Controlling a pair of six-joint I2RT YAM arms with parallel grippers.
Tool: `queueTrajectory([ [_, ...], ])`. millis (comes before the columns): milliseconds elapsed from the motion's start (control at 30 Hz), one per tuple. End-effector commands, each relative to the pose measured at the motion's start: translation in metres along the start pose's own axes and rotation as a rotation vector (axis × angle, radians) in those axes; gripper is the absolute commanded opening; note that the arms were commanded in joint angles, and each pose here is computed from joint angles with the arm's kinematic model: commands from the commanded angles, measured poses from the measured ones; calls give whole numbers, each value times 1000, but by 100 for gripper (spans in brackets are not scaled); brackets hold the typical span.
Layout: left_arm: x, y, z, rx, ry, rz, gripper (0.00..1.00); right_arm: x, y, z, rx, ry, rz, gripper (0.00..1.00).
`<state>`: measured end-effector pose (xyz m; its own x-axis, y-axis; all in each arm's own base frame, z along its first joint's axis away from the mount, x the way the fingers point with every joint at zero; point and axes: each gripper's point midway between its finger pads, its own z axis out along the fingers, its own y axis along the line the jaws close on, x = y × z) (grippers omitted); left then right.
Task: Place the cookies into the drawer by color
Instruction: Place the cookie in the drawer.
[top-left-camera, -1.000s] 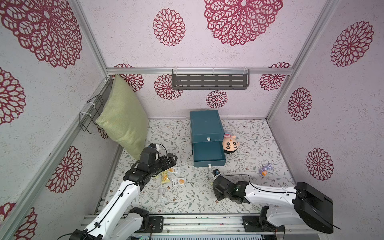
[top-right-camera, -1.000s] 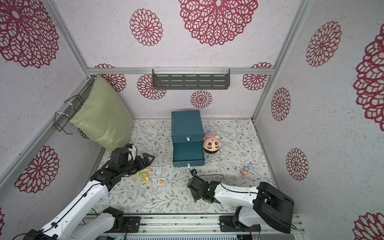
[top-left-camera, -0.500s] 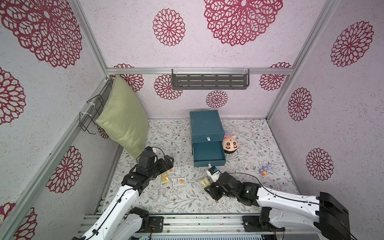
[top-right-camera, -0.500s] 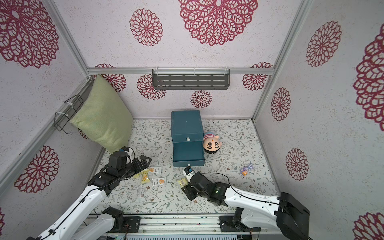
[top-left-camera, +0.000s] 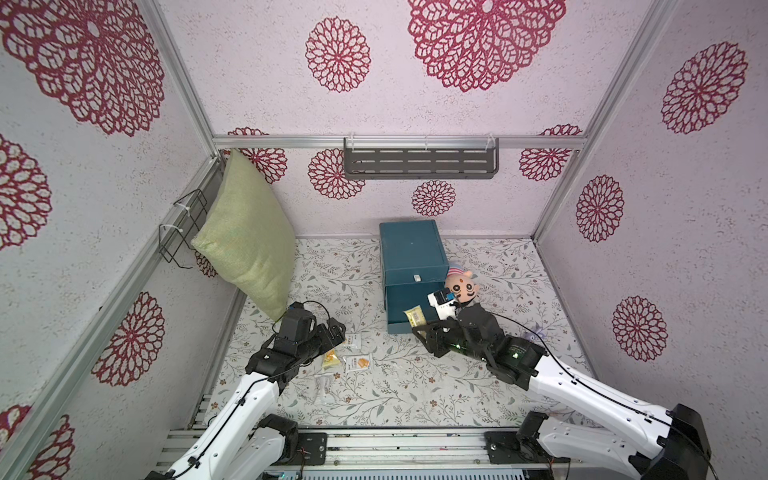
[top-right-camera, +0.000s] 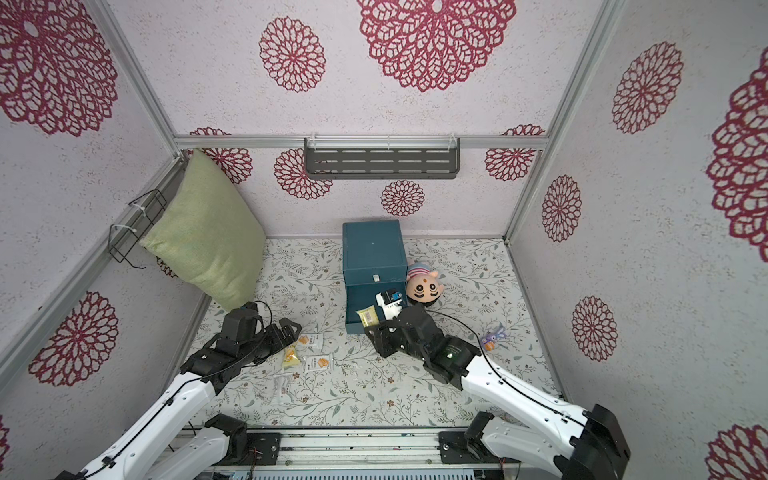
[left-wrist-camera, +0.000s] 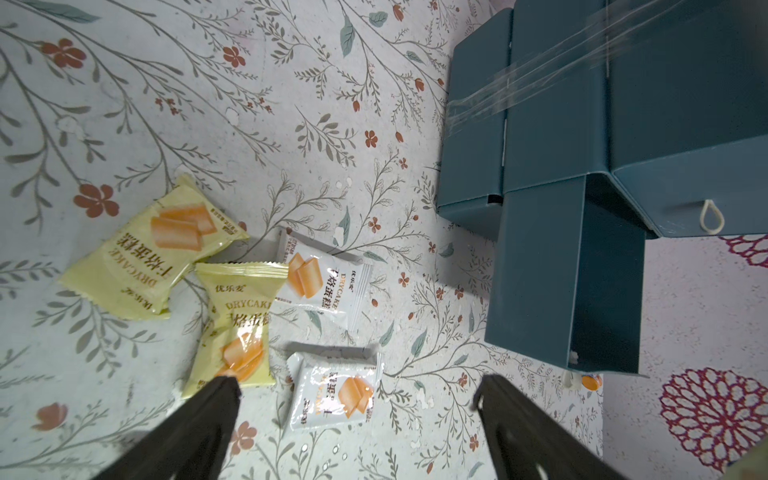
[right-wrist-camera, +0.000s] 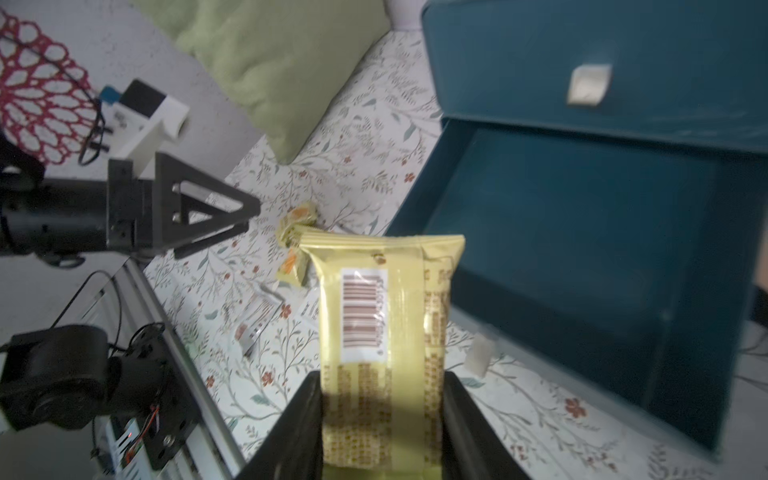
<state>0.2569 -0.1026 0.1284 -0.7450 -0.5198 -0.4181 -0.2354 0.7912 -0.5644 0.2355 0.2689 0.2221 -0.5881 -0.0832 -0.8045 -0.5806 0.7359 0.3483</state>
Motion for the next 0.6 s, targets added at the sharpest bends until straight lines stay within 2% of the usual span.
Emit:
queueTrajectory([
  [0,10,6,5,-45,26,11,97,-20,-22,1,65,-8,-31,44],
  [233,25,14,16,-128,69,53,97,-30,-70,23,173,18,-10,44],
  [467,34,19,26,-175,102,67,98,-33,-89,40,198,49,-5,43],
  [500,35,20,27,-180,105,70,97,-32,-90,42,199,53,-4,45],
  [567,37,21,29,-191,114,73,94,-32,-92,43,200,61,-3,54],
])
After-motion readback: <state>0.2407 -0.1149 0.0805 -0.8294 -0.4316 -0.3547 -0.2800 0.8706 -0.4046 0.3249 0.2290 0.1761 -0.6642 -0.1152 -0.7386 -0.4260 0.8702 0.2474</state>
